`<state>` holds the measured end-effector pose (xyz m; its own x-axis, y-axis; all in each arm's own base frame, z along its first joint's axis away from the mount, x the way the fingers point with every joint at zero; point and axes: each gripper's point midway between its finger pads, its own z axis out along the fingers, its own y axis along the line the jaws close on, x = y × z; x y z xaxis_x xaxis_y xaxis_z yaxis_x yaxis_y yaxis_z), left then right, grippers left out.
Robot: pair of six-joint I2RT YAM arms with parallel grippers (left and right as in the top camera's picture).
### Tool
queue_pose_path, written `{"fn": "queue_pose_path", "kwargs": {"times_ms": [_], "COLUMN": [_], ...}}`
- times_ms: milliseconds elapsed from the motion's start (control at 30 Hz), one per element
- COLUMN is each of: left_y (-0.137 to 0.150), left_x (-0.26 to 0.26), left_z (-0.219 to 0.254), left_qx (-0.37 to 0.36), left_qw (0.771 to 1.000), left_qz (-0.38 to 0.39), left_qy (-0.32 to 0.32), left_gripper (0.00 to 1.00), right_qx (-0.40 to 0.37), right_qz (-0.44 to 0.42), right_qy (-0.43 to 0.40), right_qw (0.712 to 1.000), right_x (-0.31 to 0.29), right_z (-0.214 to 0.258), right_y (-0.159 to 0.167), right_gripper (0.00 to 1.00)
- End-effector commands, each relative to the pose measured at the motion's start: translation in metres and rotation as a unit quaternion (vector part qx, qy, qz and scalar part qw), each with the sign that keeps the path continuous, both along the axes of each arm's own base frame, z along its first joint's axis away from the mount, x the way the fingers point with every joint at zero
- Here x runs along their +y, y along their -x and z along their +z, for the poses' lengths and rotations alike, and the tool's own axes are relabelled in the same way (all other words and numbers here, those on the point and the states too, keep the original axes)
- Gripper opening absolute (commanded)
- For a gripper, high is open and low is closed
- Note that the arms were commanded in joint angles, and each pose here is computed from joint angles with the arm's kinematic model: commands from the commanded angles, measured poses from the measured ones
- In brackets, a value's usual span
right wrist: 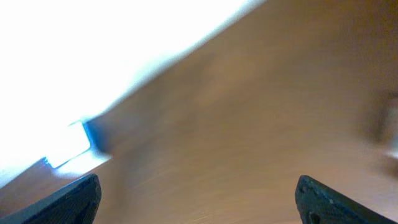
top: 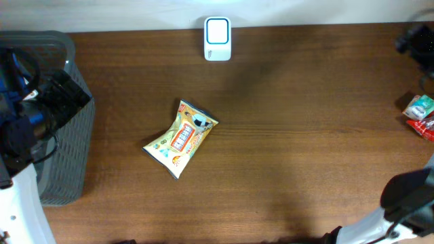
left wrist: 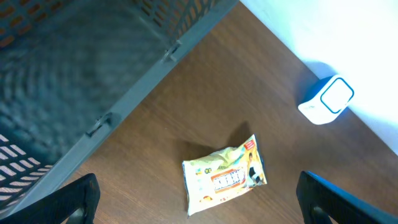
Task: Scan the item barcode
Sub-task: 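Move both grippers toward the yellow snack bag at centre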
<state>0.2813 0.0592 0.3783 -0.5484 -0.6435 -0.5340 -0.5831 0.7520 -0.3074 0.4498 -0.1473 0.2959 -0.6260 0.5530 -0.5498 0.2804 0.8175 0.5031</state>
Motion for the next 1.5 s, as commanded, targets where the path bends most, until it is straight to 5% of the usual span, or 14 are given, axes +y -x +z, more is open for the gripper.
{"fn": "queue_pose_path", "kwargs": {"times_ms": [0,67,167,267,333,400,700,1067,1267,1467], "left_y": [0.0,0.0,0.0,0.0,0.0,0.0,0.0,0.0,0.0,0.0], "left_x": [0.0,0.0,0.0,0.0,0.0,0.0,0.0,0.0,0.0,0.0], "left_z": [0.0,0.0,0.0,0.0,0.0,0.0,0.0,0.0,0.0,0.0], "left_qx": [-0.002,-0.002,-0.002,-0.002,-0.002,-0.002,-0.002,-0.002,-0.002,-0.002], "left_qw": [1.0,1.0,1.0,1.0,1.0,1.0,1.0,1.0,1.0,1.0], "left_qz": [0.004,0.004,0.004,0.004,0.004,0.004,0.004,0.004,0.004,0.004], "left_qy": [0.004,0.004,0.004,0.004,0.004,0.004,0.004,0.004,0.004,0.004], "left_gripper": [0.99,0.99,0.99,0.99,0.99,0.99,0.99,0.99,0.99,0.99], "right_qx": [0.005,0.041,0.115,0.158,0.176,0.192,0.191,0.256,0.283,0.185], "right_qz": [0.181,0.247,0.326,0.394,0.446,0.486,0.526,0.326,0.304,0.29], "right_qy": [-0.098,-0.061,-0.01,-0.001,0.002,0.002,0.018,0.219,0.205,0.196], "right_qw": [0.979,0.966,0.938,0.906,0.878,0.853,0.829,0.884,0.886,0.918], "right_x": [0.115,0.154,0.216,0.279,0.328,0.384,0.501,0.407,0.39,0.374], "right_z": [-0.005,-0.026,-0.071,-0.111,-0.142,-0.177,-0.254,-0.292,-0.261,-0.153], "right_y": [-0.002,0.006,0.021,0.037,0.052,0.068,0.093,0.051,0.066,0.056], "right_gripper": [0.99,0.95,0.65,0.52,0.22,0.04,0.04,0.04,0.04,0.11]}}
